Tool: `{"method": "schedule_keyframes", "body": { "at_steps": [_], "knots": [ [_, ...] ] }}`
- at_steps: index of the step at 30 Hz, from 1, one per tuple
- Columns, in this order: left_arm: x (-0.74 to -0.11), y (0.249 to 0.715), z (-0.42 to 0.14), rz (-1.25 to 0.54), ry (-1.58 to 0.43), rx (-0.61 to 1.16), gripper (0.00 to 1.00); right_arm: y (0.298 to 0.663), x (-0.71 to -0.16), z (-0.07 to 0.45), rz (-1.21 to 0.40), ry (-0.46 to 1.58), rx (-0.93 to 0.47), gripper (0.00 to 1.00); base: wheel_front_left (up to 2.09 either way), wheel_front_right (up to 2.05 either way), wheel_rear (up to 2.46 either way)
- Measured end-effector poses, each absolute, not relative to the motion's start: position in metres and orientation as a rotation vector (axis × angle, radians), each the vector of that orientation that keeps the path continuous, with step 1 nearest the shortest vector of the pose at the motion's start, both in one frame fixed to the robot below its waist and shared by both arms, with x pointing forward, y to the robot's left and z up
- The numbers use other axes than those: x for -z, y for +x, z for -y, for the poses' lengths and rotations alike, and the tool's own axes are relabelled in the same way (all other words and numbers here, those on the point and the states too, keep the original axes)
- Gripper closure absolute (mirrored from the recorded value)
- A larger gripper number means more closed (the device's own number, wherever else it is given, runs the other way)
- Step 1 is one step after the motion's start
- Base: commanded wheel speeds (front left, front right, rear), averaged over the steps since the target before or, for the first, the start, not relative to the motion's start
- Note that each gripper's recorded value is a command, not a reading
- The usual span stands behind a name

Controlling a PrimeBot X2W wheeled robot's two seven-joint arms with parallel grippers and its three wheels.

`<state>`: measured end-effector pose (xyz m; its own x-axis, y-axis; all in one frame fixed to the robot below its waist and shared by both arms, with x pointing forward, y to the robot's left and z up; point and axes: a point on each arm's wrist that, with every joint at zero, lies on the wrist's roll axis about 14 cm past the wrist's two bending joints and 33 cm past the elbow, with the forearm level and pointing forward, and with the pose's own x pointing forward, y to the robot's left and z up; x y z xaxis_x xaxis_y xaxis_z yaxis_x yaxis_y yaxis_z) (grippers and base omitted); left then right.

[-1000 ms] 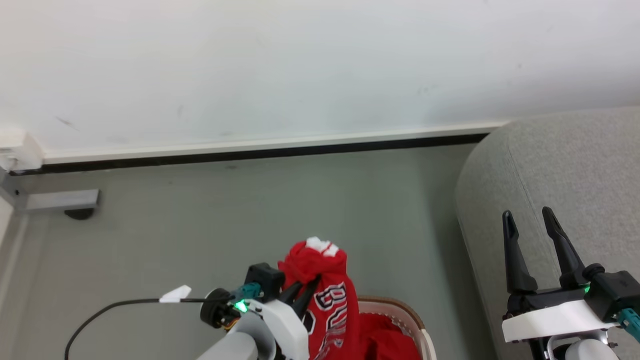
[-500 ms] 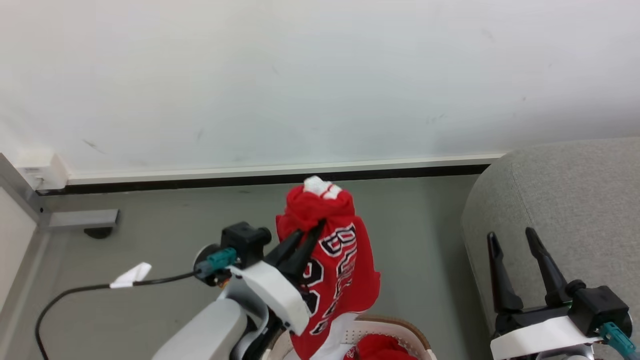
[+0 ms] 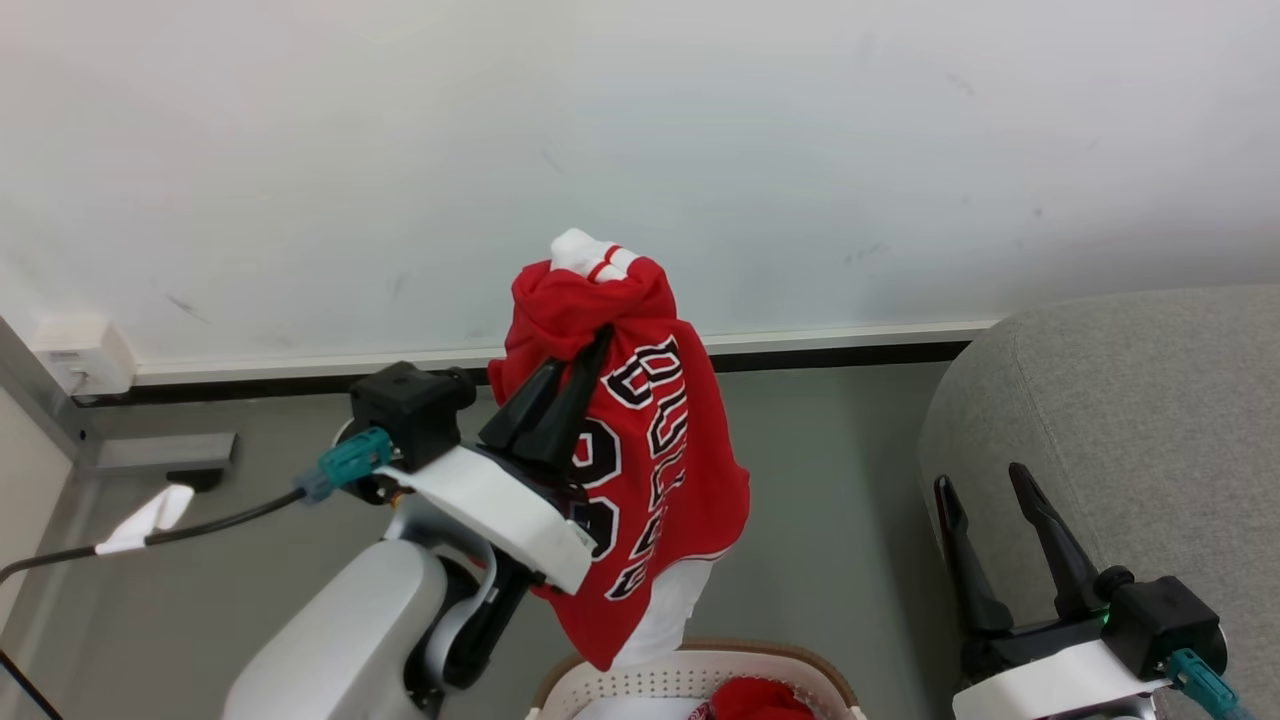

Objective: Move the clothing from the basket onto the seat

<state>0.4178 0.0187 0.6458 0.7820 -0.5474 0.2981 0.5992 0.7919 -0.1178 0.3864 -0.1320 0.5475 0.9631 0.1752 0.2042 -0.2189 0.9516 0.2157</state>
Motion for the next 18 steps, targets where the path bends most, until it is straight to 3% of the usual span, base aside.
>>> {"method": "schedule_keyframes", "body": {
  "at_steps": [11,18],
  "knots": [
    [-0.645,0.420,-0.020,0.249,-0.214,0.623,1.00,0.387,-0.543,0.116,0.167,0.240,-0.248,0.00,0.00,0.00,0.00],
    [-0.640,0.417,-0.016,0.238,-0.204,0.646,1.00,0.385,-0.535,0.080,0.124,0.186,-0.402,0.00,0.00,0.00,0.00]
  ]
}}
